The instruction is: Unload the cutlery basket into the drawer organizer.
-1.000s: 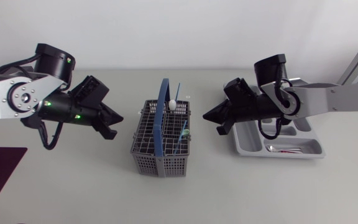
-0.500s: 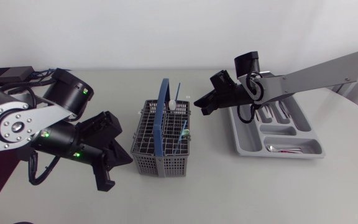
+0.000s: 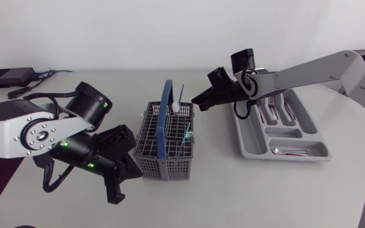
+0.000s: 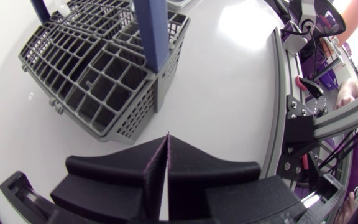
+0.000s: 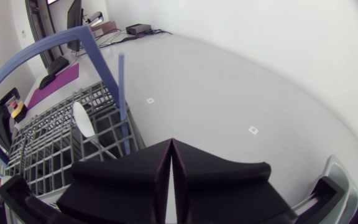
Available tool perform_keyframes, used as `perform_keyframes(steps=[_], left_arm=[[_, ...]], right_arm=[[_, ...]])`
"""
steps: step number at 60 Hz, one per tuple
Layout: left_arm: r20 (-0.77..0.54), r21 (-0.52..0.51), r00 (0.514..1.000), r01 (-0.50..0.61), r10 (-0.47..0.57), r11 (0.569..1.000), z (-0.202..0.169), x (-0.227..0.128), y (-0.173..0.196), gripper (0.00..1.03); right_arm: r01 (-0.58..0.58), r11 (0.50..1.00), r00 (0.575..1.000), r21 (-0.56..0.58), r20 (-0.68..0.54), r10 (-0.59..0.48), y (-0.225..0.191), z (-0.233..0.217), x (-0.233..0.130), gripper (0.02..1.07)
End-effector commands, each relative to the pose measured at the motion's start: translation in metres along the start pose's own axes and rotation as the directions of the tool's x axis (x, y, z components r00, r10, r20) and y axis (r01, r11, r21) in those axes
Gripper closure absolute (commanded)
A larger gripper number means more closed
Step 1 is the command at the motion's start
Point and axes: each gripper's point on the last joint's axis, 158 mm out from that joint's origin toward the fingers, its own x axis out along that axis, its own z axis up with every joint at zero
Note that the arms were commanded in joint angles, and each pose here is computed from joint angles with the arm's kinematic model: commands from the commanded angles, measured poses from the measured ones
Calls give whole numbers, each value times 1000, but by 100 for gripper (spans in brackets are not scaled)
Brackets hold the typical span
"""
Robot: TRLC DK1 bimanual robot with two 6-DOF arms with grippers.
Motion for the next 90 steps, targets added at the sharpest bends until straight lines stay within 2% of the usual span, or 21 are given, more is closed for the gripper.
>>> perform_keyframes(steps=[1,16,44,67,90], left_arm=[[-2,-2,1000,3,-3,1000,-8,7,5,90],[34,-30,998,-46,47,998,-2,11,34,90],[61,-86,984,-163,169,983,-15,-15,95,90],[95,-59,980,-173,178,983,17,-15,111,90],[148,-62,970,-183,191,981,62,-1,137,90]], right_arm=[[-36,999,999,21,-14,36,11,-4,8,100],[-115,993,993,-2,-34,115,41,-10,-4,100],[-184,981,979,-56,-99,178,115,-42,-43,100],[-168,984,979,-66,-128,159,133,-64,-78,100],[-114,992,984,-52,-143,106,122,-81,-94,100]])
